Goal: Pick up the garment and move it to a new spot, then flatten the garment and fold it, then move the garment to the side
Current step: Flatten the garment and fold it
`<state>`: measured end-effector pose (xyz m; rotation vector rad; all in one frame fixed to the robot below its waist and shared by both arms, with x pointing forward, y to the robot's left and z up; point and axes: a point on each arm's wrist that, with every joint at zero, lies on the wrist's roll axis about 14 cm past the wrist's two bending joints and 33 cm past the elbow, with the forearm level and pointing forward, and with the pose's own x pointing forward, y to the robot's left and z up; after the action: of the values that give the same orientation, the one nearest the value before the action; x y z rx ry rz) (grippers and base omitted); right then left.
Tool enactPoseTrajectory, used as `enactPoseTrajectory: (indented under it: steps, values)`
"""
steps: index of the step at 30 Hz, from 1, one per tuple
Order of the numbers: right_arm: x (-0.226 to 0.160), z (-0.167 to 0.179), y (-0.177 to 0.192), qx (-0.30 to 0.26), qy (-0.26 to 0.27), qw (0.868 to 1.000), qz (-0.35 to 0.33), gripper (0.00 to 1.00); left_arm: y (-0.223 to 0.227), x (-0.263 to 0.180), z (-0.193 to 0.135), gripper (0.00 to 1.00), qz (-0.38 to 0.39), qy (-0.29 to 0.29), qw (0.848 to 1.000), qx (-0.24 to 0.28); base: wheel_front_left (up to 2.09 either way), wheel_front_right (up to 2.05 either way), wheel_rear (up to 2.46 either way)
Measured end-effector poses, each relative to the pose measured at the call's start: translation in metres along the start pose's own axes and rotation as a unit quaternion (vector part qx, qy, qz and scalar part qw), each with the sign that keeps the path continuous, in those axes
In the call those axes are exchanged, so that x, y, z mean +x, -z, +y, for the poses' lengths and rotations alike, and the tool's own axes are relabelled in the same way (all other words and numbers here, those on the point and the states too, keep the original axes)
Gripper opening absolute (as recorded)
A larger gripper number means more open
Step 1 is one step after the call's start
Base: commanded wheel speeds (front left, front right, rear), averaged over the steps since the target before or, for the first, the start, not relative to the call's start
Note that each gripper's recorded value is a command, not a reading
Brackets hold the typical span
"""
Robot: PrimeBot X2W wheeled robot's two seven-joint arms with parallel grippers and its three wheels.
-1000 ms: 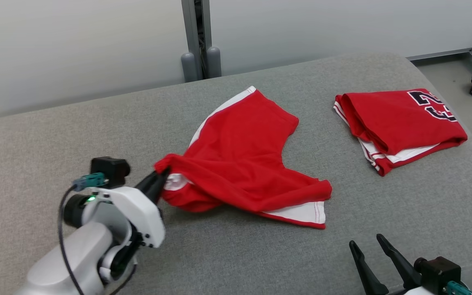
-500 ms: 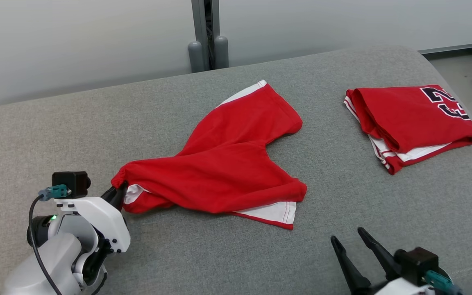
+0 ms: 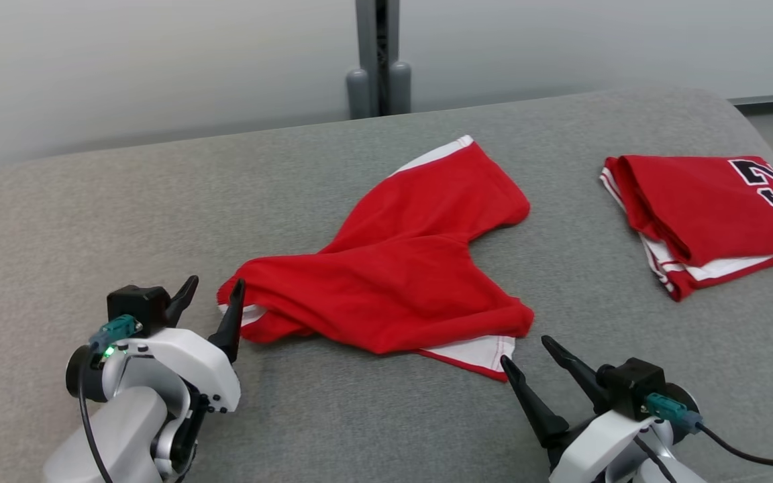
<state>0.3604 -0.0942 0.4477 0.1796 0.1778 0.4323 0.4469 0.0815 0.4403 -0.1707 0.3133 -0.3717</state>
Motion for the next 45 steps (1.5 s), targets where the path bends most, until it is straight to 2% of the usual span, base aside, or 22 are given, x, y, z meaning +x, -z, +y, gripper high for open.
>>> enactPoseTrajectory:
  steps: [5,9,14,20,29,30,31,32,38,42,45]
  values:
    - [0.014,0.006,0.001,-0.022,-0.027,0.999,0.012,1.00,-0.023,-0.023,0.005,1.00,-0.066,-0.036,0.997,0.004,0.00,0.00,0.00]
    - [0.023,0.020,0.011,-0.048,-0.063,0.996,0.033,1.00,-0.015,-0.058,0.009,1.00,-0.092,-0.072,0.993,-0.004,0.00,0.00,0.00]
    - [0.033,0.014,0.021,-0.133,-0.093,0.985,0.062,1.00,-0.023,-0.101,0.007,1.00,-0.144,-0.109,0.983,0.006,0.00,0.00,0.00]
    - [0.041,-0.007,0.024,-0.186,-0.088,0.975,0.081,1.00,-0.018,-0.133,0.006,1.00,-0.161,-0.140,0.976,0.030,0.00,0.00,0.00]
    - [0.039,-0.020,0.048,-0.192,-0.074,0.970,0.131,0.99,-0.007,-0.151,0.007,1.00,-0.159,-0.155,0.974,0.032,0.00,0.00,0.00]
    - [0.039,-0.019,0.050,-0.194,-0.077,0.969,0.134,0.40,-0.008,-0.151,0.007,1.00,-0.161,-0.154,0.974,0.034,0.00,0.00,0.00]
    - [0.040,-0.019,0.050,-0.196,-0.076,0.968,0.136,0.10,-0.009,-0.152,0.007,1.00,-0.163,-0.153,0.974,0.035,0.00,0.00,0.00]
    - [0.042,-0.018,0.049,-0.196,-0.077,0.968,0.135,0.00,-0.009,-0.152,0.008,1.00,-0.164,-0.155,0.974,0.037,0.00,0.00,0.00]
    - [0.045,-0.020,0.036,-0.192,-0.073,0.972,0.117,0.00,-0.014,-0.150,0.008,1.00,-0.170,-0.150,0.973,0.047,0.00,0.00,0.00]
    - [0.038,-0.017,0.020,-0.163,-0.068,0.981,0.083,0.00,-0.013,-0.148,0.007,1.00,-0.168,-0.145,0.974,0.050,0.00,0.00,0.00]
    - [0.031,-0.017,0.013,-0.159,-0.069,0.982,0.069,0.00,-0.009,-0.148,0.007,1.00,-0.162,-0.143,0.975,0.051,0.00,0.00,0.00]
